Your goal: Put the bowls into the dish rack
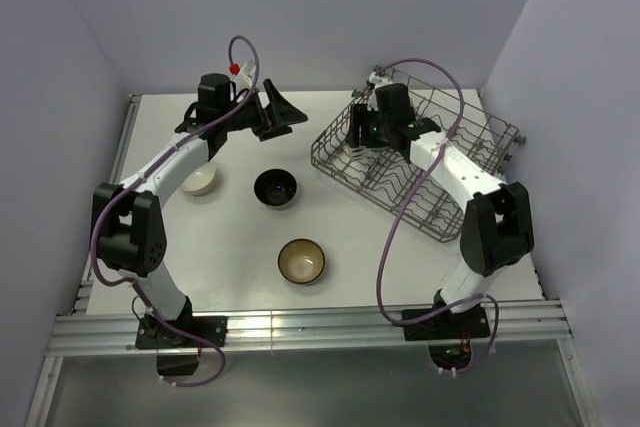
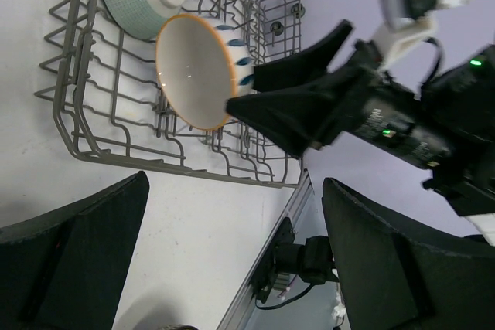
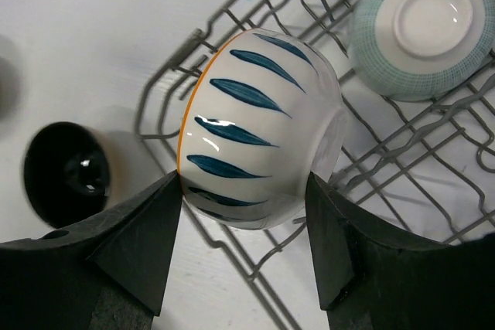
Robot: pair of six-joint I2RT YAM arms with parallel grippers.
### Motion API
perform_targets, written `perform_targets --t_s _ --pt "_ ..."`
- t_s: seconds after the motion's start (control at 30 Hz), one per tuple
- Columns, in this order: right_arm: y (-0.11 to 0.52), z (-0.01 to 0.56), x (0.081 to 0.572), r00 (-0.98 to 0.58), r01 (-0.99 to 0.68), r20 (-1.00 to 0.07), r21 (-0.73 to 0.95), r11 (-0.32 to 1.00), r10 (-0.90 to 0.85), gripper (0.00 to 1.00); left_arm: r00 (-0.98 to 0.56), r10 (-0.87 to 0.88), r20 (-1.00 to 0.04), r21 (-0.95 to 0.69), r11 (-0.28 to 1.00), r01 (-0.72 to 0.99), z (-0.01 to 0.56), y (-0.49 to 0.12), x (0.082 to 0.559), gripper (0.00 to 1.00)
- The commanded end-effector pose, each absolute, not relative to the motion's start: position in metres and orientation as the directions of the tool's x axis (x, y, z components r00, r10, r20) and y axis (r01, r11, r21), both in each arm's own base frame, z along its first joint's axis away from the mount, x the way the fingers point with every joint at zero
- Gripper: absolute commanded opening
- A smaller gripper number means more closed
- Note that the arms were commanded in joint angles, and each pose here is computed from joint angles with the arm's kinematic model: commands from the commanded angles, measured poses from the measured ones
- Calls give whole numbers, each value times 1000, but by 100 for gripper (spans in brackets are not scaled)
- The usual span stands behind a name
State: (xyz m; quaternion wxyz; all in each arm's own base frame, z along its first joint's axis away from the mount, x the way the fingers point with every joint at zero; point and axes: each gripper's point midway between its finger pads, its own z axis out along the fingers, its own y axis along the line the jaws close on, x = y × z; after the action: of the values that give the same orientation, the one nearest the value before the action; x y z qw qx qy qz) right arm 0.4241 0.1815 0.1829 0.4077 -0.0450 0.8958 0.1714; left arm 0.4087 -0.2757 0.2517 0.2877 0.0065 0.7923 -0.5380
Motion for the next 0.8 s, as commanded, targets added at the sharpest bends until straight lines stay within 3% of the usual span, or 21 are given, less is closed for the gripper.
perform_targets --t_s 0.0,0.77 --pt "176 209 455 -551 -269 -834 169 948 -7 0 -785 -306 -539 -817 418 398 284 -266 403 100" --pt "168 154 488 -591 -344 -750 -98 934 -297 0 -770 -360 -527 -827 427 366 293 -224 395 99"
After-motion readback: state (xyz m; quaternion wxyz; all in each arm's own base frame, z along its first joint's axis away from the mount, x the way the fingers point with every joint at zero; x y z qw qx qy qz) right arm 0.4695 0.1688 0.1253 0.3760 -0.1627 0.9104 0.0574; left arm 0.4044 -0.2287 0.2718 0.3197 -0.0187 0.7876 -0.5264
